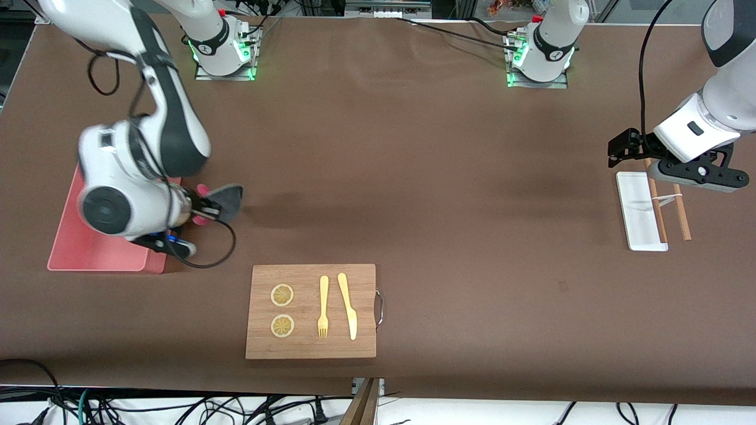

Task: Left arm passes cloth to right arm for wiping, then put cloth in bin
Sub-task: 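Carry the cloth into the pink bin with the right gripper, then open the right gripper to drop the cloth in the bin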

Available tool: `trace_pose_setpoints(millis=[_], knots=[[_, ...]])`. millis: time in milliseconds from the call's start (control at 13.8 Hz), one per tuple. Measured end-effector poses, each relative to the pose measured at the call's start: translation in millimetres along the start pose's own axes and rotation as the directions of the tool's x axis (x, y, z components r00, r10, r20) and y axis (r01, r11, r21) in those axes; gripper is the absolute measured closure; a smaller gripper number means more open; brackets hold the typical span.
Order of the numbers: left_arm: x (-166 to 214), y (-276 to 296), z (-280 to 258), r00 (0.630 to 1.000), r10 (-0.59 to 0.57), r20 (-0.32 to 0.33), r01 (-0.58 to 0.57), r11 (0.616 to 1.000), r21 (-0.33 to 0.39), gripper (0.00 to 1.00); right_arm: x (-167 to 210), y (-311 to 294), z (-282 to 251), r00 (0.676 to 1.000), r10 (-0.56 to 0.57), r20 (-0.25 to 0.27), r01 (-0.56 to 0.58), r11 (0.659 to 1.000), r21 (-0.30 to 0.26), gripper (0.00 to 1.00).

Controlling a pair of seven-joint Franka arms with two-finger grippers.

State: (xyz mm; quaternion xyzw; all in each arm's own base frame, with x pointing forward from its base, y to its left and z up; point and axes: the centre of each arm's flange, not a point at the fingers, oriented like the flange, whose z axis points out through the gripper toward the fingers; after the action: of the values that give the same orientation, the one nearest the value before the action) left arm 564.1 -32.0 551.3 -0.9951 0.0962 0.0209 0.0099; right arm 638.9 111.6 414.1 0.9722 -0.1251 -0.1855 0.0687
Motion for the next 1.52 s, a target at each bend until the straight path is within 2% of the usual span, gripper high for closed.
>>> trace_pose_setpoints(millis=[290,435,580,942,1232,1377,1522], knots=[[0.0,-0.1,0.0,1.000,0.000,0.000,0.000,1.000,0.000,0.00,14.7,136.8,-34.0,0.987,-0.145,0.068,0.145,0.989,-0.008,0.98],[0.0,-0.1,0.0,1.000,0.000,0.000,0.000,1.000,0.000,0.00,25.2,198.2,-29.1,0.976,-0.203,0.079,0.203,0.979,0.000,0.98],[0.0,-0.3,0.0,1.000,-0.001,0.000,0.001,1.000,0.000,0.00,38.7,234.0,-12.0,0.968,-0.234,0.093,0.235,0.972,0.003,0.98],[-0.3,-0.5,0.2,1.000,-0.001,0.002,0.001,1.000,0.000,0.00,84.2,249.1,80.8,0.963,-0.250,0.103,0.252,0.968,-0.013,0.98],[-0.3,-0.4,0.3,1.000,-0.001,0.003,0.001,1.000,0.000,0.00,108.3,243.4,146.8,0.964,-0.258,0.064,0.260,0.965,-0.023,0.98],[-0.3,-0.4,0.3,1.000,-0.001,0.003,0.001,1.000,0.000,0.00,114.0,240.6,166.0,0.965,-0.256,0.049,0.257,0.966,-0.015,0.85],[-0.3,-0.5,0.3,1.000,-0.001,0.003,0.001,1.000,0.000,0.00,117.1,239.0,167.3,0.966,-0.256,0.032,0.257,0.966,-0.014,0.65]])
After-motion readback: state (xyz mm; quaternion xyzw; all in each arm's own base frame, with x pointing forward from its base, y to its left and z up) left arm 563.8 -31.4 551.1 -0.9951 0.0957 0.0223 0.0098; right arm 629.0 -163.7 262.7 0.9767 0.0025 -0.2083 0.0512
